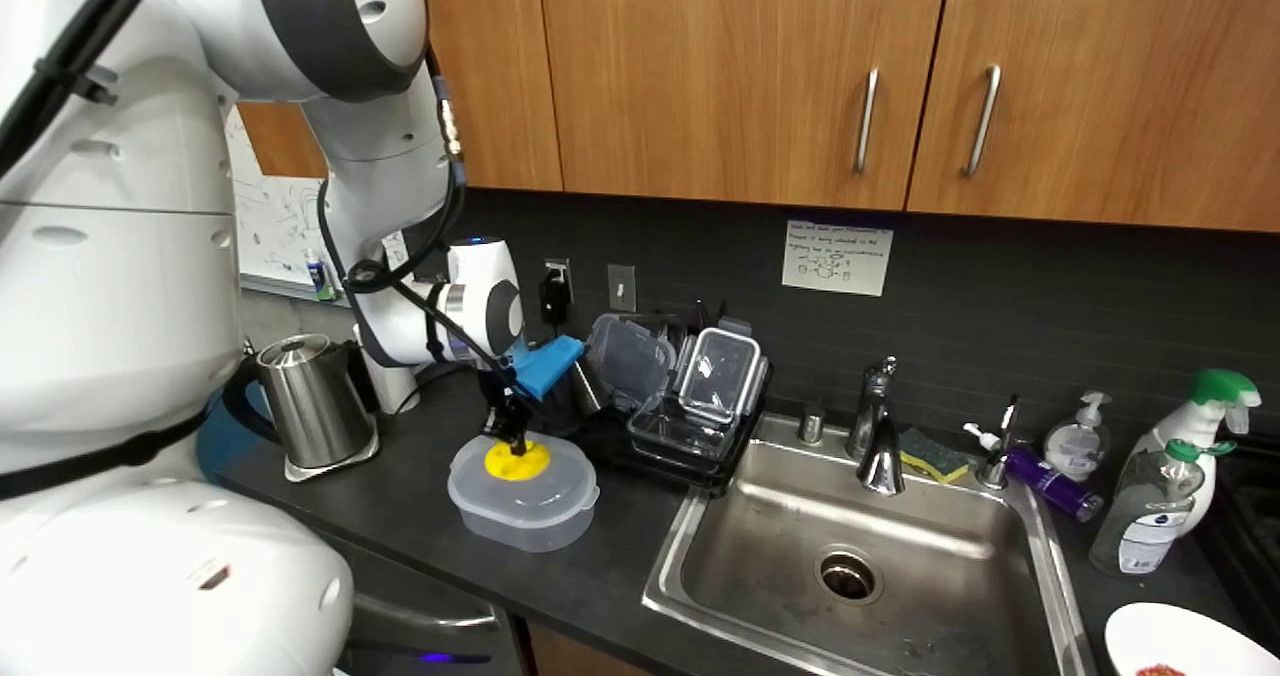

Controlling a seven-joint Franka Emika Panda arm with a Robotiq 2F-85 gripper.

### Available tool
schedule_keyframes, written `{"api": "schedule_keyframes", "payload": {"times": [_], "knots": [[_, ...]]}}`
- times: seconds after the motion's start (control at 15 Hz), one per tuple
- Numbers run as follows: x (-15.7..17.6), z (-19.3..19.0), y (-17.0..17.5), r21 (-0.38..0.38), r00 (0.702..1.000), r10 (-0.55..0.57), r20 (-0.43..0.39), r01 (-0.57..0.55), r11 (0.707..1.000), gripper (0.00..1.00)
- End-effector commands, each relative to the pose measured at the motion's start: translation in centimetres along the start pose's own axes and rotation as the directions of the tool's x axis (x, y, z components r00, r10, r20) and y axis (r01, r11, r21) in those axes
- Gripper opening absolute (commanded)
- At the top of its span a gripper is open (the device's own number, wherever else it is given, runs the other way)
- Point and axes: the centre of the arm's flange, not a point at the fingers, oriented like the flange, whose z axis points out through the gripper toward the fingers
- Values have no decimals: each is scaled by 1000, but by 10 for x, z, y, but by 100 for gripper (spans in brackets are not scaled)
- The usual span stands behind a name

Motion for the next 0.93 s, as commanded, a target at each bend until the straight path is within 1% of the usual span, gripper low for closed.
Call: {"api": "schedule_keyframes", "payload": {"times": [0.0, 0.87], "knots": [[0, -1, -9, -4, 1000, 7, -17, -7, 1000, 0], [7, -15, -35, -27, 1000, 10, -10, -11, 1000, 0]]}}
